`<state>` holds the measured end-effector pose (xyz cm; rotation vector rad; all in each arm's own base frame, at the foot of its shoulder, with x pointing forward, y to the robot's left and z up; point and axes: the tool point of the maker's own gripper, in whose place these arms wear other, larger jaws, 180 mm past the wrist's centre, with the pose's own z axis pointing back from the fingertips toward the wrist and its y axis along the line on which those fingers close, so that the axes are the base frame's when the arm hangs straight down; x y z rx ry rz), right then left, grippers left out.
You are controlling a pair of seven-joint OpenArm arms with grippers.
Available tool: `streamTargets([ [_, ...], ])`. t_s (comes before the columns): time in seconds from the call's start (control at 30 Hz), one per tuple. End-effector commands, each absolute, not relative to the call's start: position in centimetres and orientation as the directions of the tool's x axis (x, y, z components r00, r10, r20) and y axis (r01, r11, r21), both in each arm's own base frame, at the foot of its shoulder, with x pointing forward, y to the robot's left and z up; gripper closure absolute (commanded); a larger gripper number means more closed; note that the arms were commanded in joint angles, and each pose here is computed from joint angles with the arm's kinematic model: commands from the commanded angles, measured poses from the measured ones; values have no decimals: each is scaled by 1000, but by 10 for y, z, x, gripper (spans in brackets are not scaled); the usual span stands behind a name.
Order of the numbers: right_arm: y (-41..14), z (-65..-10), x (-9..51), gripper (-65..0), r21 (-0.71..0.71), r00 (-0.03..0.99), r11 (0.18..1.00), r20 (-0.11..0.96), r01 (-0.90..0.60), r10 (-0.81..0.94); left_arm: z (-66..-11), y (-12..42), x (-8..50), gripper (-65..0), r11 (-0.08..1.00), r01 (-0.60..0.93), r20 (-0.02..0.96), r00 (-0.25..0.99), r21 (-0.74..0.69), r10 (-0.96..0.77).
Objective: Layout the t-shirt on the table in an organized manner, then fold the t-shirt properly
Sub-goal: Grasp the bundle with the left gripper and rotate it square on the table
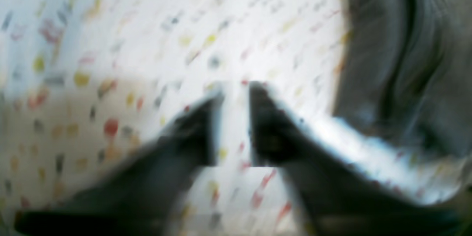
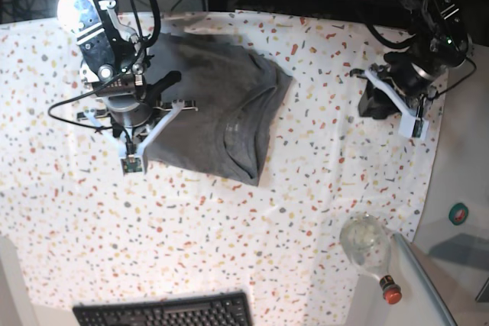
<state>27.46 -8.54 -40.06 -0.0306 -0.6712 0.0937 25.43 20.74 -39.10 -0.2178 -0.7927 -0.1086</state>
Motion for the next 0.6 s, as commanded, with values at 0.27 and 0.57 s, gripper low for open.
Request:
streamTargets([
  [0.27,-87,-412,272,0,-71,792,994,600,-83,109,-426,75,294,-650,833,398,669,742,-383,-47],
  [0.57,-95,-416,266,0,-80,800,994,590,-73,107,-471,33,302,-650,797,272,561,822,-539,98],
])
